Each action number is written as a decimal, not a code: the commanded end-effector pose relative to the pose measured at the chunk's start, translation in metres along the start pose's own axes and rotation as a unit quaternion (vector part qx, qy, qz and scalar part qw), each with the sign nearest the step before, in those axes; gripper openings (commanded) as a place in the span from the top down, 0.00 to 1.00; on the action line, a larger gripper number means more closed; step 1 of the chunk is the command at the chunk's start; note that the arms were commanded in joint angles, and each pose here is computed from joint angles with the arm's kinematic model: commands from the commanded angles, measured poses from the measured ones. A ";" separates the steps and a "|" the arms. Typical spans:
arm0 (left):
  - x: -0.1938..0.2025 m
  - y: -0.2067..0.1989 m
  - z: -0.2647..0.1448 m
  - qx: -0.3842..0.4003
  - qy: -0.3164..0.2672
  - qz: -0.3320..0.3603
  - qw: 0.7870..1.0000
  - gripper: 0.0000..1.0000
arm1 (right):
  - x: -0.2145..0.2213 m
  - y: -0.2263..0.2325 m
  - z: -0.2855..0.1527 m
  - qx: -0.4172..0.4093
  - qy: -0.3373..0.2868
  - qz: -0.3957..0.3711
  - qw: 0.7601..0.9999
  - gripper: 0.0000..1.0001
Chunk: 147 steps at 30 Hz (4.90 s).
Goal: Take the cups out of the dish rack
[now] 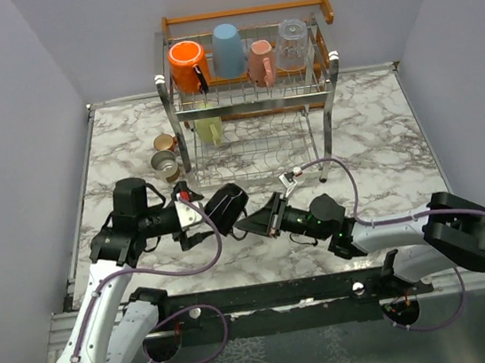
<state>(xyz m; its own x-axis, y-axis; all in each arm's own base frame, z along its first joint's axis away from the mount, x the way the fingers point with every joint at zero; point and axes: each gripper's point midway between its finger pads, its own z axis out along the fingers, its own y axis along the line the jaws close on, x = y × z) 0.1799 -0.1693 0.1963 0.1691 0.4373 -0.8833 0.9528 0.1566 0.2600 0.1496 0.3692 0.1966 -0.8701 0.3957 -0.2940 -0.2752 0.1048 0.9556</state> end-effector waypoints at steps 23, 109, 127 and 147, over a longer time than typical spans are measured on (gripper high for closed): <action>-0.009 0.049 -0.024 -0.154 0.033 -0.031 0.987 1.00 | -0.005 0.035 0.022 -0.009 -0.038 -0.057 0.998 0.31; 0.221 0.358 -0.140 -0.365 0.304 -0.333 0.815 0.32 | -0.247 -0.156 0.144 0.376 -0.159 -0.461 0.788 0.02; 0.251 0.372 -0.136 -0.367 0.234 -0.398 0.808 0.48 | -0.252 -0.171 0.162 0.364 -0.173 -0.469 0.786 0.13; 0.196 0.376 -0.144 -0.362 0.170 -0.390 0.829 0.31 | -0.265 -0.193 0.187 0.375 -0.188 -0.480 0.771 0.35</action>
<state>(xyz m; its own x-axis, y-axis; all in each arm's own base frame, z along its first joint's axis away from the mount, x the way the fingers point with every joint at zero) 0.5453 0.1069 0.1243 -0.6966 0.1574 -0.7000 0.2905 0.9540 -0.0746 0.4987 0.4158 0.1000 -0.2099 0.0473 -0.9766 -0.3074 0.9450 0.1119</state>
